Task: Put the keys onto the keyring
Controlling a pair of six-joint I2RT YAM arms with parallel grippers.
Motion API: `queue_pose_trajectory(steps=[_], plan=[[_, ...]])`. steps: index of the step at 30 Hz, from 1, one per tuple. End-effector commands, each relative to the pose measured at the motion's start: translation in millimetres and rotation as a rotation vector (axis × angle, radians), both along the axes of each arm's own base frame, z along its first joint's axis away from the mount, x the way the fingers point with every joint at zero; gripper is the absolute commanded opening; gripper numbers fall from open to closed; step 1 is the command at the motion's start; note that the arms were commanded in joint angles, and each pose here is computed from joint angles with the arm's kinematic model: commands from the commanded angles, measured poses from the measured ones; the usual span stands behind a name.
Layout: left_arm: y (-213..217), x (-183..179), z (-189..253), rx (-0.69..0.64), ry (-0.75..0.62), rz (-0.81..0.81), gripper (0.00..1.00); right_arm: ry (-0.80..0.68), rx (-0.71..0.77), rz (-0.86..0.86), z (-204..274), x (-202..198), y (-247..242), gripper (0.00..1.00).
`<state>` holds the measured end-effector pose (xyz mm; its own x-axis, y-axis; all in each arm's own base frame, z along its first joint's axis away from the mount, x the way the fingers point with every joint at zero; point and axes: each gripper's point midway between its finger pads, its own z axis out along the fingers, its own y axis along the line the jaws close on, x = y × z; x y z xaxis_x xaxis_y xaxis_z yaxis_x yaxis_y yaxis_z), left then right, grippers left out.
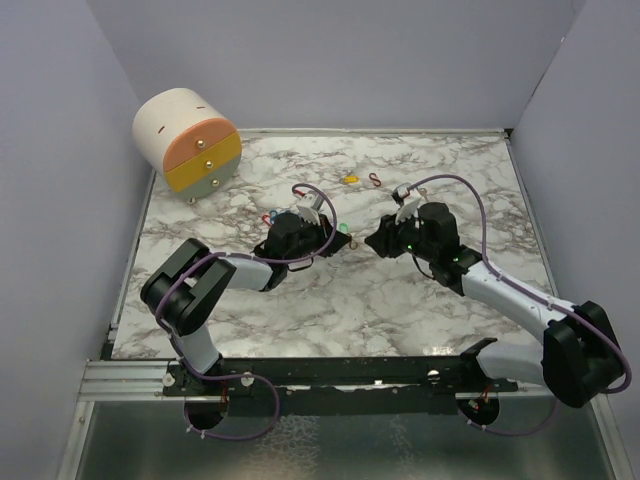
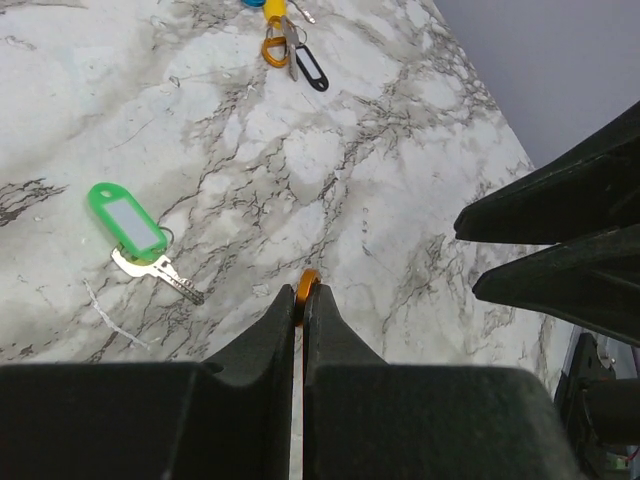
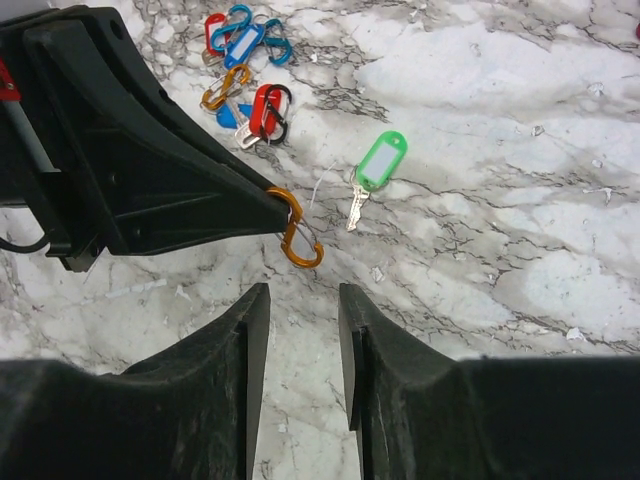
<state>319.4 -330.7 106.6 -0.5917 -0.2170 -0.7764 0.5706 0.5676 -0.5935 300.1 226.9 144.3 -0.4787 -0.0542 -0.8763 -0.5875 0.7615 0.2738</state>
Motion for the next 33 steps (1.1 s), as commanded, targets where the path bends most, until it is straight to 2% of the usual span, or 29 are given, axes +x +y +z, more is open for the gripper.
queue_pose_trajectory(steps=[1,3,4,5,6,7,14,21,25,33], plan=[[-6.2,0.4,10.1,-0.05,-0.011,-0.018,0.0,-0.016,-0.026,-0.007,-3.4,5.0,-2.1,0.36],[-8.2,-1.2,12.0,-0.061,-0.005,-0.033,0.0,-0.004,-0.042,0.002,-11.8,5.5,-0.5,0.44],[-8.7,-1.8,12.4,-0.063,-0.003,-0.038,0.0,-0.014,-0.042,0.003,-13.4,5.7,-0.2,0.53],[-9.3,-2.7,13.7,-0.069,0.0,-0.042,0.0,-0.03,-0.037,0.005,-12.6,6.0,0.7,0.66],[-9.4,-3.2,14.5,-0.073,0.004,-0.044,0.0,-0.043,-0.034,0.005,-12.1,5.8,1.3,0.73],[-9.8,-3.5,16.2,-0.079,0.006,-0.049,0.0,-0.053,-0.035,0.006,-11.3,5.4,1.9,0.74],[-16.4,-9.9,20.4,-0.117,0.066,-0.1,0.0,-0.099,-0.075,0.011,-10.5,4.2,8.5,0.74],[-18.9,-12.3,19.4,-0.122,0.111,-0.116,0.0,-0.14,-0.219,-0.022,-22.8,3.5,21.9,0.73],[-18.2,-13.5,20.3,-0.121,0.117,-0.118,0.0,-0.141,-0.269,-0.05,-29.9,4.9,23.8,0.68],[-19.7,-17.1,20.2,-0.118,0.124,-0.14,0.0,-0.179,-0.272,-0.084,-22.4,5.5,21.9,0.57]])
